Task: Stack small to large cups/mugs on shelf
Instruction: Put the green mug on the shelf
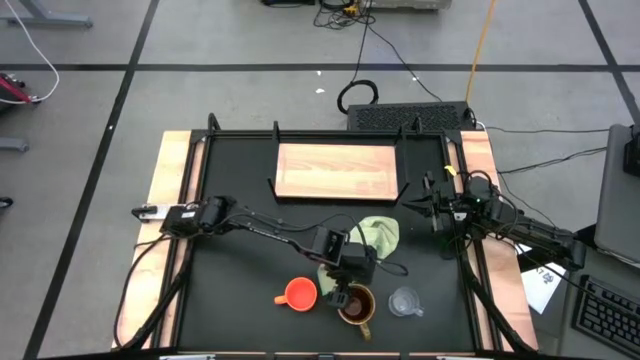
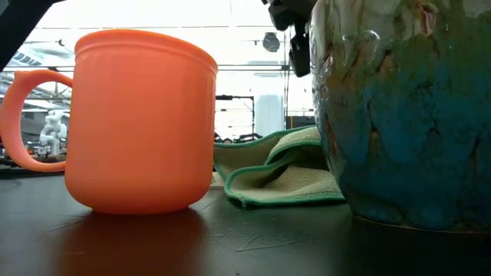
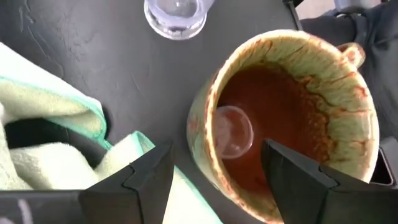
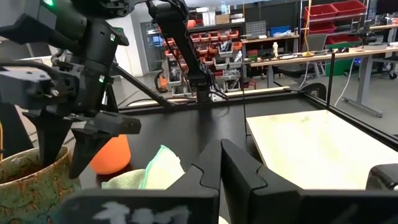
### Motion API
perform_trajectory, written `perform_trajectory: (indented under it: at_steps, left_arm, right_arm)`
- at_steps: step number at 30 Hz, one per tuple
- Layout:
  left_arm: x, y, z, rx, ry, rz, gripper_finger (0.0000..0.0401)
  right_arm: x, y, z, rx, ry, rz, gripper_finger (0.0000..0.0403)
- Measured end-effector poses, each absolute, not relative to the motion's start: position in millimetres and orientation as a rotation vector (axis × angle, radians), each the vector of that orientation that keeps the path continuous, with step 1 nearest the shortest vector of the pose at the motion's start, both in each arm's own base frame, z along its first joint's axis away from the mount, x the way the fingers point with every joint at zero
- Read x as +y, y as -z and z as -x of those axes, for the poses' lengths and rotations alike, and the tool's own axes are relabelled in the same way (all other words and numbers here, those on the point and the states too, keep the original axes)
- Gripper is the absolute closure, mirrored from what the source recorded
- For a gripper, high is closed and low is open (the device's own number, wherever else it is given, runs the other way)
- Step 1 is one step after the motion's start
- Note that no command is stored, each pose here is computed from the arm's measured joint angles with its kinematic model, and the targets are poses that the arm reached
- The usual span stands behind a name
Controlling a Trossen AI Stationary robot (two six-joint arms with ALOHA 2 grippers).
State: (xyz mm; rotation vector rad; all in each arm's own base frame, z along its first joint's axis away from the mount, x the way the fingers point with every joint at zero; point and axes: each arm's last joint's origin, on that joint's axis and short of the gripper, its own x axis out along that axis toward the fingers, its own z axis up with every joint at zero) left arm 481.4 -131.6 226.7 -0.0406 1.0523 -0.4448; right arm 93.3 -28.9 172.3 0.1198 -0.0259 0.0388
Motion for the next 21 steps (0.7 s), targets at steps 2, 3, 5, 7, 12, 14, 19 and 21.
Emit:
perform_trajectory:
  at_steps: [2,3,5,7,12,14,19,21]
  left_arm:
    - [-132.5,-224.3,-481.3,1.060,0.448,0.034,0.0162]
    - [-133.4,-223.0,-480.8,1.067,0.450,0.033,0.0162]
    - [-134.3,-222.8,-480.7,1.064,0.457,0.022,0.0162]
    - [-134.5,-223.5,-481.2,1.055,0.462,0.015,0.0162]
    - [-134.7,-223.4,-481.1,1.055,0.463,0.011,0.0162]
    - [-134.4,-223.4,-481.1,1.055,0.462,0.011,0.0162]
    - [-134.5,-223.5,-481.4,1.052,0.461,0.010,0.0162]
    - [-134.7,-220.3,-482.2,1.057,0.460,0.010,0.0162]
  right_arm:
    - [-28.9,-172.3,-93.4,-0.025,-0.039,-0.120,0.0403]
    - [-28.9,-172.2,-93.4,-0.024,-0.039,-0.121,0.0403]
    - [-28.9,-172.2,-93.4,-0.024,-0.039,-0.120,0.0403]
    - [-28.9,-172.2,-93.5,-0.024,-0.039,-0.121,0.0403]
    - [-28.9,-172.3,-93.5,-0.025,-0.039,-0.120,0.0403]
    - [-28.9,-172.3,-93.5,-0.026,-0.039,-0.120,0.0403]
    - [-28.9,-172.4,-93.5,-0.026,-0.039,-0.120,0.0403]
    - [-28.9,-172.5,-93.5,-0.027,-0.039,-0.119,0.0403]
